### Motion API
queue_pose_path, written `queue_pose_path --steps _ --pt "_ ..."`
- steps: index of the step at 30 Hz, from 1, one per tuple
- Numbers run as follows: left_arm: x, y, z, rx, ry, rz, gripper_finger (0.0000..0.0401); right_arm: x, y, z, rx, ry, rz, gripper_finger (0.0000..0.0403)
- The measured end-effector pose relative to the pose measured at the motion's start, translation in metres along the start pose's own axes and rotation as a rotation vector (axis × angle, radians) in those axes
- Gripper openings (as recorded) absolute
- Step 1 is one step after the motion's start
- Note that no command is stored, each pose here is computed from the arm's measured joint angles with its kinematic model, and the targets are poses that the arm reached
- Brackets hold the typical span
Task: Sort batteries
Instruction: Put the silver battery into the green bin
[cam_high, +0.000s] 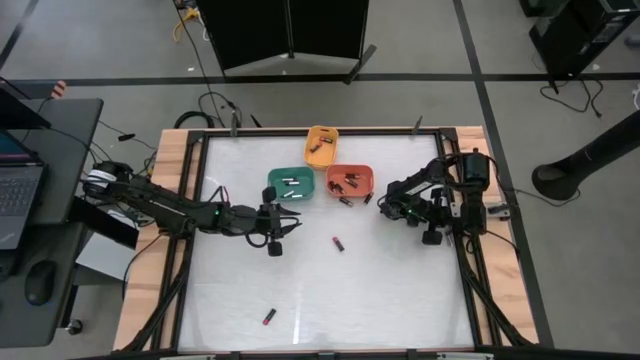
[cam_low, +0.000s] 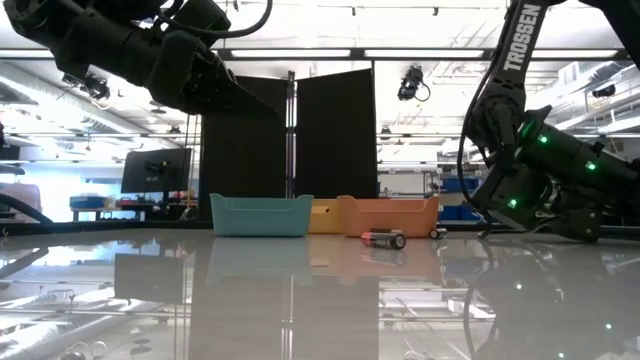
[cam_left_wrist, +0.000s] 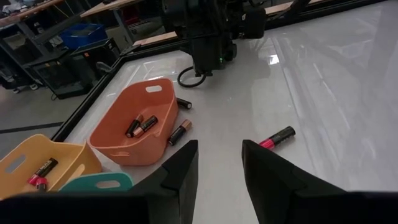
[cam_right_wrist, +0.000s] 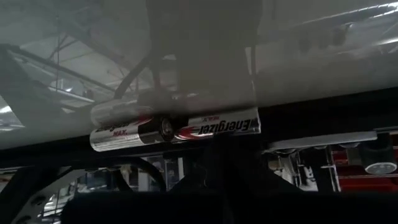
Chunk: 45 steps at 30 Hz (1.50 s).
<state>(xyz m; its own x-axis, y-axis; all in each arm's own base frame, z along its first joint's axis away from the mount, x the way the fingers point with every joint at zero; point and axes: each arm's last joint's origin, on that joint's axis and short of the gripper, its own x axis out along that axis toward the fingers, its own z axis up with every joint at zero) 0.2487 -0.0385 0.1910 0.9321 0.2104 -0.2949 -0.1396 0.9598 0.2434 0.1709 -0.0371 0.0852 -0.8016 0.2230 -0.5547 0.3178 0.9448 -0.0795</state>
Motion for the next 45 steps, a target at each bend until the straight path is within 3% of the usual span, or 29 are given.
queue_pose_path --steps 10,19,30,45 --pt "0.000 0.000 0.000 0.000 0.000 0.000 0.0131 -0.015 0.011 0.006 -0.046 -0.077 -0.025 0.0011" --pt "0.000 0.000 0.000 0.000 0.000 0.000 0.0131 -0.046 0.030 0.004 -0.078 -0.139 -0.078 0.0012" --pt "0.000 0.000 -0.001 0.003 0.007 -0.001 0.0131 -0.016 0.008 -0.003 -0.032 0.003 -0.085 0.0012" --pt "0.000 0.000 -0.001 0.003 0.007 -0.001 0.0131 -0.009 0.002 0.004 -0.016 -0.041 0.012 0.0012"
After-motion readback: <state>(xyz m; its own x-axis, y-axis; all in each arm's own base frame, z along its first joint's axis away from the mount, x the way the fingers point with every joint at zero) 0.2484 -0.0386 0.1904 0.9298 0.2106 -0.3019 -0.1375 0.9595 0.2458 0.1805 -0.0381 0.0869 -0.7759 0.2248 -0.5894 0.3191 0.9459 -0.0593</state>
